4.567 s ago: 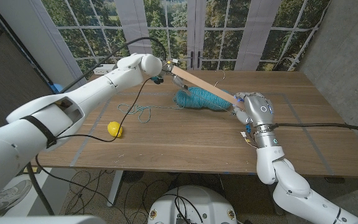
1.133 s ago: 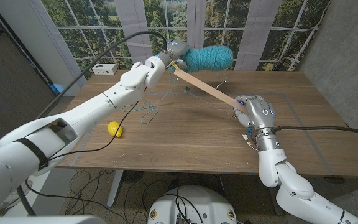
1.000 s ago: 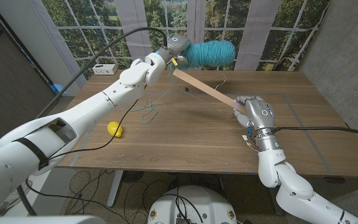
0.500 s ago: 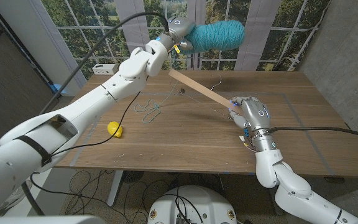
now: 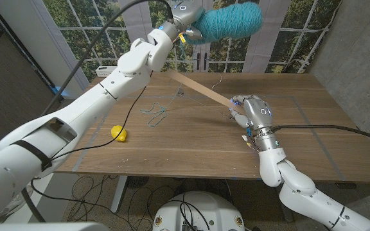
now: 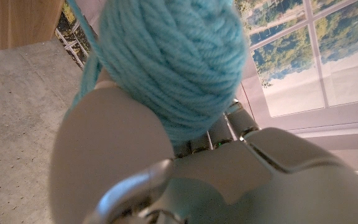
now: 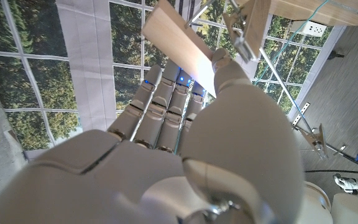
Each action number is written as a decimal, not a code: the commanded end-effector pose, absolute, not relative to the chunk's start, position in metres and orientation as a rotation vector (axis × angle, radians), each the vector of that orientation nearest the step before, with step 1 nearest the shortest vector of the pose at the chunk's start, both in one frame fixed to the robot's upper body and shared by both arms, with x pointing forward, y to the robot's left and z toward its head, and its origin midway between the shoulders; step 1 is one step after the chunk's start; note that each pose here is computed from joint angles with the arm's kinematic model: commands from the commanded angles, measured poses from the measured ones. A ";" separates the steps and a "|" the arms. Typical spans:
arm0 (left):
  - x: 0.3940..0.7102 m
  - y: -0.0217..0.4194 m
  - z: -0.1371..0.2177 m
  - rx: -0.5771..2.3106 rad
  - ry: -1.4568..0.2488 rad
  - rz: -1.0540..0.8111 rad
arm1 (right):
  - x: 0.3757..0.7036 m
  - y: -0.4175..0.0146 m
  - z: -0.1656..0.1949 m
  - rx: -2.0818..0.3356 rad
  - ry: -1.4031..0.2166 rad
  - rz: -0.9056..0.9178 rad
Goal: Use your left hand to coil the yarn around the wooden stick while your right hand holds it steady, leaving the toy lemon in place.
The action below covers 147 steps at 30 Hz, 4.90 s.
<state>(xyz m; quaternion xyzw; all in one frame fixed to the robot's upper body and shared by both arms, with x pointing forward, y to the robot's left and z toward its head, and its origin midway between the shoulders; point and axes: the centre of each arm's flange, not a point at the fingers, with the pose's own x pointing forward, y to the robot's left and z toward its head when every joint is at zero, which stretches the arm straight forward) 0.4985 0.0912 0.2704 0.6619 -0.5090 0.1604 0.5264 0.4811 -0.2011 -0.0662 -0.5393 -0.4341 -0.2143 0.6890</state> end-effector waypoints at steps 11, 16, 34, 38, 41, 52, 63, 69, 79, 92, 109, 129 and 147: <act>0.451 0.101 0.277 1.501 -1.260 0.319 | 0.511 -0.167 -0.028 -1.257 -1.062 -0.425; 0.439 0.107 0.275 1.503 -1.266 0.333 | 0.520 -0.159 -0.023 -1.287 -1.065 -0.436; 0.414 0.137 0.271 1.548 -1.197 0.367 | 0.543 -0.169 -0.008 -1.302 -1.028 -0.558; 0.410 0.136 0.271 1.528 -1.208 0.348 | 0.545 -0.171 -0.006 -1.303 -1.023 -0.595; 0.407 0.135 0.270 1.539 -1.217 0.346 | 0.546 -0.173 -0.005 -1.310 -1.018 -0.625; 0.399 0.140 0.258 1.496 -1.227 0.271 | 0.554 -0.184 0.003 -1.338 -0.967 -0.734; 0.390 0.147 0.242 1.441 -1.222 0.194 | 0.561 -0.202 0.005 -1.281 -0.902 -0.875; 0.390 0.153 0.229 1.439 -1.195 0.175 | 0.560 -0.212 0.006 -1.222 -0.874 -0.962; 0.406 0.168 0.205 1.354 -1.136 0.099 | 0.554 -0.225 0.008 -1.149 -0.865 -1.043; 0.427 0.178 0.188 1.321 -1.032 0.015 | 0.546 -0.239 0.006 -1.095 -0.867 -1.099; 0.450 0.192 0.185 1.316 -0.828 -0.188 | 0.544 -0.254 0.002 -1.036 -0.905 -1.191; 0.463 0.208 0.182 1.319 -0.709 -0.268 | 0.544 -0.277 -0.002 -0.890 -0.846 -1.358; 0.500 0.259 0.172 1.060 -0.659 -0.261 | 0.529 -0.284 -0.004 -0.729 -1.012 -1.274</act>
